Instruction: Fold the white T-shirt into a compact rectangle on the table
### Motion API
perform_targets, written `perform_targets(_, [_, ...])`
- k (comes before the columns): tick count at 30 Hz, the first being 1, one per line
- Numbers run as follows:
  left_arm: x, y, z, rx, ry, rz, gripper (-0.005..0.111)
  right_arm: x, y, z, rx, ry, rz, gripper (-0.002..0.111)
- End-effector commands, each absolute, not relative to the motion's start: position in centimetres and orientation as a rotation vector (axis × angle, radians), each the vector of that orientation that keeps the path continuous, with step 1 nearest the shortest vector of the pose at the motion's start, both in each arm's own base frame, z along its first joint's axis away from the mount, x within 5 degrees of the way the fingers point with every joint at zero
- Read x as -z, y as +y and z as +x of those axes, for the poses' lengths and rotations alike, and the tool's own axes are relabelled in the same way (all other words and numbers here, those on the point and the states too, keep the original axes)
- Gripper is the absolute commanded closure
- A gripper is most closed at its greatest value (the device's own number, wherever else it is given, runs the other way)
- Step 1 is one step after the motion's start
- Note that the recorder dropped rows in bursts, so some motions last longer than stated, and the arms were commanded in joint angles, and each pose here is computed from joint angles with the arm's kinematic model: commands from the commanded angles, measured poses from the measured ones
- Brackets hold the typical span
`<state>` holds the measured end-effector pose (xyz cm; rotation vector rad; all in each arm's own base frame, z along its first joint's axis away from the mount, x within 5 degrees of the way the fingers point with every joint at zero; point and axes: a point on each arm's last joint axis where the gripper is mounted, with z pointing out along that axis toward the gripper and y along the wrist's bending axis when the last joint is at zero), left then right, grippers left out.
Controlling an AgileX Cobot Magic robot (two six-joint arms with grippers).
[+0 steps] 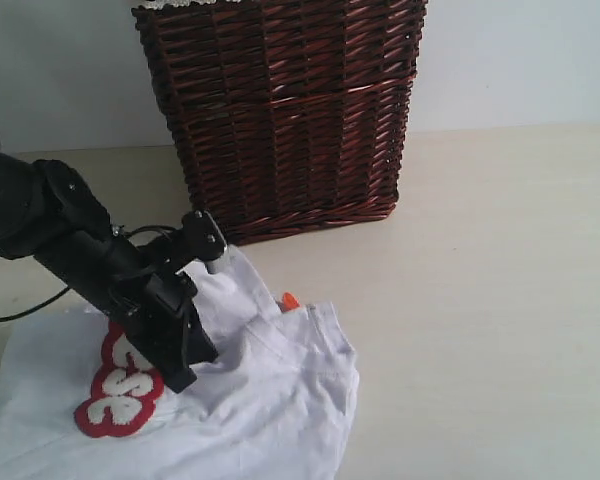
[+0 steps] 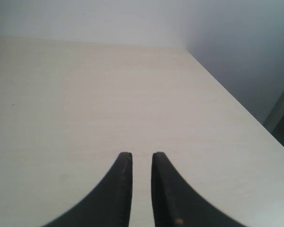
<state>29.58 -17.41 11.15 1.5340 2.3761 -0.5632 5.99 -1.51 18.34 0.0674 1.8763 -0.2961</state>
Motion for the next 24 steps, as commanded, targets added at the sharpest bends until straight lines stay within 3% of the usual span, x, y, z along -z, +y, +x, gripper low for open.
perform_targets(1, [-11.2, -18.9, 27.4, 0.703, 2.373, 1.693, 0.107, -18.3, -1.5, 6.0, 0.301, 1.863, 0.07, 0.091])
perform_targets(6, [-11.3, -20.7, 26.4, 0.717, 2.343, 1.721, 0.107, -18.3, -1.5, 6.0, 0.301, 1.863, 0.07, 0.091])
perform_targets(11, [-13.6, -21.5, 27.2, 0.7, 2.368, 1.466, 0.107, -18.3, -1.5, 6.0, 0.301, 1.863, 0.07, 0.091])
perform_targets(14, [-17.8, -20.5, 28.4, 0.641, 2.337, 1.235, 0.107, -18.3, -1.5, 6.0, 0.301, 1.863, 0.07, 0.091])
perform_targets(19, [-28.5, -15.7, 29.4, 0.407, 2.039, 0.812, 0.107, -18.3, -1.5, 6.0, 0.301, 1.863, 0.07, 0.091])
perform_targets(24, [-36.7, -9.0, 26.1, 0.193, 1.741, 0.492, 0.107, -18.3, -1.5, 6.0, 0.301, 1.863, 0.07, 0.091])
